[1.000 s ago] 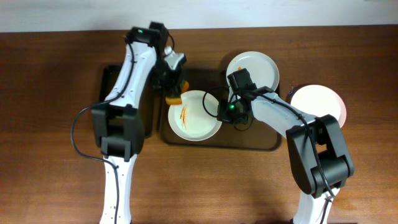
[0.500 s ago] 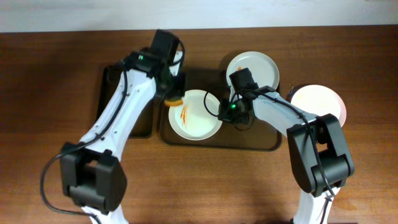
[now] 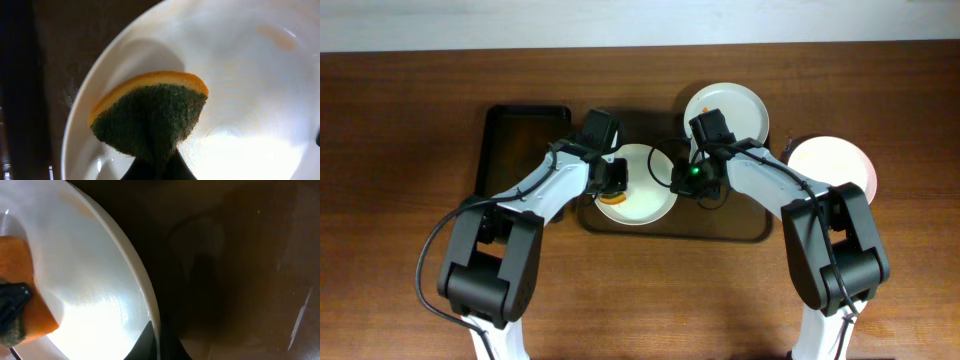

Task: Clean dirty plates on tray and stack at the side
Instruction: 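Scrub the front plate with the sponge in the left gripper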

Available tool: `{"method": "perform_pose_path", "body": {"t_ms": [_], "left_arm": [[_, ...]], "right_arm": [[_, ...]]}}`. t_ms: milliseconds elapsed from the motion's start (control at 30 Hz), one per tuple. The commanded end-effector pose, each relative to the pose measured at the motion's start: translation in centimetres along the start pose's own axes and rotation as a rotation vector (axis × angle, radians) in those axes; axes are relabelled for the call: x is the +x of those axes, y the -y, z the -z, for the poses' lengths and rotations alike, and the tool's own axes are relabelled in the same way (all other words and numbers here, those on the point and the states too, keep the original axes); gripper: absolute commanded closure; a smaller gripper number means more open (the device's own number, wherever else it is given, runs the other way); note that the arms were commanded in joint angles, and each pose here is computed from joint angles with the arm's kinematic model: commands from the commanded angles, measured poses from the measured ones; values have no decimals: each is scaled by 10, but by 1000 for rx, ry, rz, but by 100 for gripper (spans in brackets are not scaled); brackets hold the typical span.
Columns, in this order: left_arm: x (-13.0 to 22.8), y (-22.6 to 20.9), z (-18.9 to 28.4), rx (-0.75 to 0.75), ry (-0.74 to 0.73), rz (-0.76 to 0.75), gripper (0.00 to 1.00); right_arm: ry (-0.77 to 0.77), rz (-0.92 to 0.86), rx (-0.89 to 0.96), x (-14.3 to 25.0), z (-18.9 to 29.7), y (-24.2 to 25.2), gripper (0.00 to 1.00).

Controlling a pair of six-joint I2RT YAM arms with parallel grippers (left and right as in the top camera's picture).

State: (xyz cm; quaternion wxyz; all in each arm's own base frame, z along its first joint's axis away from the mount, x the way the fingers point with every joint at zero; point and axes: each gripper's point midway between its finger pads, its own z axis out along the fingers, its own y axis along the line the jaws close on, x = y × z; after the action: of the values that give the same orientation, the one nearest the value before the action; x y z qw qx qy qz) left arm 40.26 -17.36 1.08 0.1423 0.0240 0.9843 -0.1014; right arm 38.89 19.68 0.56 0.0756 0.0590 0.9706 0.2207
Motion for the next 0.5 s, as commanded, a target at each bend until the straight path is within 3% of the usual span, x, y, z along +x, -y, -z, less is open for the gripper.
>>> {"method": "perform_pose_path", "body": {"t_ms": [0,133,267,333,467], "left_arm": [[19,6,-21,7,-70,14,100],[21,35,-23,125,-77,-11,100],[3,24,-34,141,-23,18,100],[9,12,-43,180,-80,80,100],[34,1,-23,112,-258,110,100]], "right_arm": [[-22,-12,4,3,-8,7,96],[-23,-11,0,3,-8,6,96],[-25,-10,-8,3,-8,5,96],[-31,-13,-6,5,-8,5,96],[-39,-13,-20,6,-8,3,96]]}}
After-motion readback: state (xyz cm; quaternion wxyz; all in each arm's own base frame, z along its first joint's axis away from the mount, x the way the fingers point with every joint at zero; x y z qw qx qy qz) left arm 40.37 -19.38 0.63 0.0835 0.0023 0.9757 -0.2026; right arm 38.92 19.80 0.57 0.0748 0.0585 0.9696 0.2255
